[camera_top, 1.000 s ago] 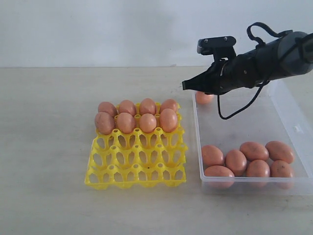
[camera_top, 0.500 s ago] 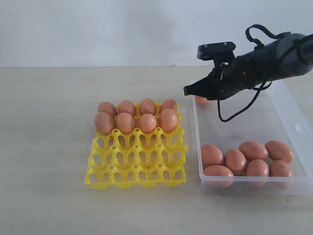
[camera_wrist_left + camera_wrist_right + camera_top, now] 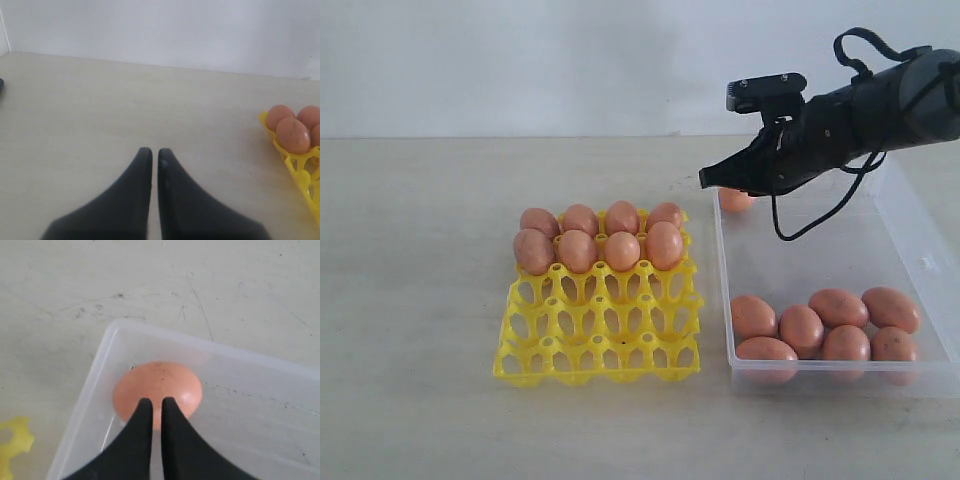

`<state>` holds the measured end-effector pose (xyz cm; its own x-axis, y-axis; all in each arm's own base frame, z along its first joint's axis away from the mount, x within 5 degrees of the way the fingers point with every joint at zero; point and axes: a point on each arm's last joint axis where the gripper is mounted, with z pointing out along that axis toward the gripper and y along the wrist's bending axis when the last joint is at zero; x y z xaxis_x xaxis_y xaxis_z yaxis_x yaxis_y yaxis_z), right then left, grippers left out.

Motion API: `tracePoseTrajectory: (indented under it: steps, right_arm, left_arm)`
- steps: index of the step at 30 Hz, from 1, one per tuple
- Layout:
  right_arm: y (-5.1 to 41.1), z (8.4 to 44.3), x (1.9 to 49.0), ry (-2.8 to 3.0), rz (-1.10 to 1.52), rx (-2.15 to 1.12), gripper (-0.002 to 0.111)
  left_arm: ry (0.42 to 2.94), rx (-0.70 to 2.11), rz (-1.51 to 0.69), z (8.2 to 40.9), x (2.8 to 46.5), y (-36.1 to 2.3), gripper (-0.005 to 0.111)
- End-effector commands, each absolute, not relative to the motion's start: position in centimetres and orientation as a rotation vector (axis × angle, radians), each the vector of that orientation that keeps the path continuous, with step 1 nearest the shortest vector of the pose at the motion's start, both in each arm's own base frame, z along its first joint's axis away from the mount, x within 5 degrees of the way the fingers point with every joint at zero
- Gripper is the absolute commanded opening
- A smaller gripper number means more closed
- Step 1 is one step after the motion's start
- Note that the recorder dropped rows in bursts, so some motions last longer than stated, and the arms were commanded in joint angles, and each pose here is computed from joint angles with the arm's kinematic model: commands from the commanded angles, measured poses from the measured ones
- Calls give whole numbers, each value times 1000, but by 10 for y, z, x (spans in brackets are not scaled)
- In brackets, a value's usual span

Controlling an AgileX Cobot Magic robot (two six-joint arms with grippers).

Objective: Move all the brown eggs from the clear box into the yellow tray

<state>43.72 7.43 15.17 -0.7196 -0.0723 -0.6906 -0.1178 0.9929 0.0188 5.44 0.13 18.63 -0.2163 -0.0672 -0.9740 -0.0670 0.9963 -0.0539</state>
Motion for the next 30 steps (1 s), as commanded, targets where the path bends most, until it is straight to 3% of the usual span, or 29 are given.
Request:
tracePoseTrajectory:
  steps: [1,21,30]
  right_arm:
    - [77,146,444,2306,114,-116,0]
    - [78,111,449,2325,137,-92,0]
    - [77,143,444,2313,120,-101,0]
  left_arm:
    - [1789,-98,4,185,54,1,4]
    - [1789,-98,4,185,54,1,4]
    - [1789,-98,4,185,54,1,4]
